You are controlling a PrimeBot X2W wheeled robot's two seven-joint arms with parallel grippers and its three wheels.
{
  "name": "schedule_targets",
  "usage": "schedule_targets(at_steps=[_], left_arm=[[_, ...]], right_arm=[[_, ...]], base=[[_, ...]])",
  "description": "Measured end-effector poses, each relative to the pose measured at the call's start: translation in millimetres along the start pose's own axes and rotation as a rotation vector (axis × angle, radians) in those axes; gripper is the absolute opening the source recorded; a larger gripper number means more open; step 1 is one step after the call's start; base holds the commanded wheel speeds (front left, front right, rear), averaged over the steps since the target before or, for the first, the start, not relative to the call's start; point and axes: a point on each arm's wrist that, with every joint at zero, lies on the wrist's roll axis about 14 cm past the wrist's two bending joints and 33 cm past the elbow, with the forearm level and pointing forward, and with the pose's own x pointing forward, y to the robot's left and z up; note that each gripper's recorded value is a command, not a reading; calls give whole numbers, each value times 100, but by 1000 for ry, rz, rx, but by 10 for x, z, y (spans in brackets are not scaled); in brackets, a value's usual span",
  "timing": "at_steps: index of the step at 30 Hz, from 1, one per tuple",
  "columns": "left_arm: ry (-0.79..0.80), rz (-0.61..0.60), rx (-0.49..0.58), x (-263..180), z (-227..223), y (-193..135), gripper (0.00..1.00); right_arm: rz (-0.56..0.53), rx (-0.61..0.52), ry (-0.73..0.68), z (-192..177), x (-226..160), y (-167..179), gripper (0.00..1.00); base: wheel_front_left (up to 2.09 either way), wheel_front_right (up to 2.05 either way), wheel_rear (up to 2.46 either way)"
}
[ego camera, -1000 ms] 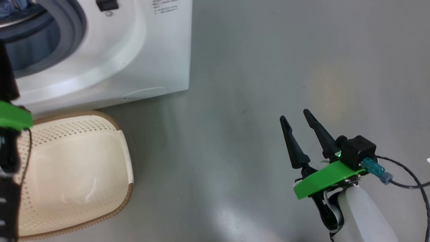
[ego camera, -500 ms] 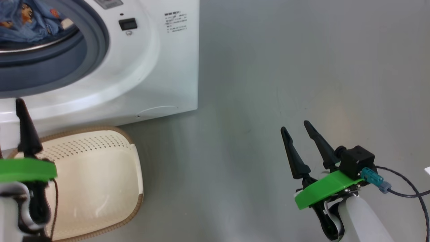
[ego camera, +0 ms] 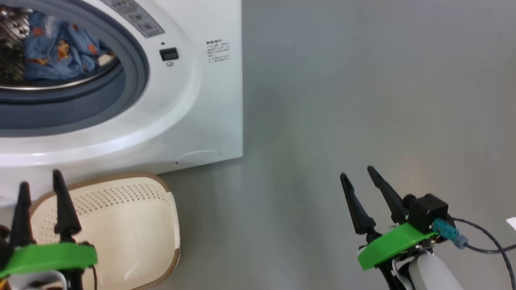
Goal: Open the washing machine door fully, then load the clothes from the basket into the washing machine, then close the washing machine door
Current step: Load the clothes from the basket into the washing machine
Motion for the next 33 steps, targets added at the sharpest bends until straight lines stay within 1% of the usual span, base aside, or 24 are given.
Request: schedule_targets(at_steps=[3, 7, 11, 16, 21, 24, 33], left_arm=[[7, -2, 15, -132, 4, -4, 100], [14, -3, 53, -305, 33, 23, 100], [7, -24, 115, -426, 104, 8, 100], [18, -24, 156, -601, 117, 45, 100], [45, -12, 172, -789, 69, 77, 100], [57, -20, 186, -890, 47, 40, 100], [58, 0, 196, -1094, 69, 26, 100]], right_arm=[[-1, -5, -4, 22, -77, 7, 100], [6, -9, -37, 148, -119, 38, 100], [4, -14, -41, 163, -229, 47, 100], [4, -18, -64, 247, -295, 58, 100], [-3, -16, -68, 254, -402, 49, 100], [-12, -16, -78, 283, -452, 28, 100], [-30, -27, -96, 332, -617, -31, 100]], base=[[0, 0, 0], [0, 0, 0], [0, 0, 0], [0, 0, 0], [0, 0, 0], [0, 0, 0], [0, 0, 0]])
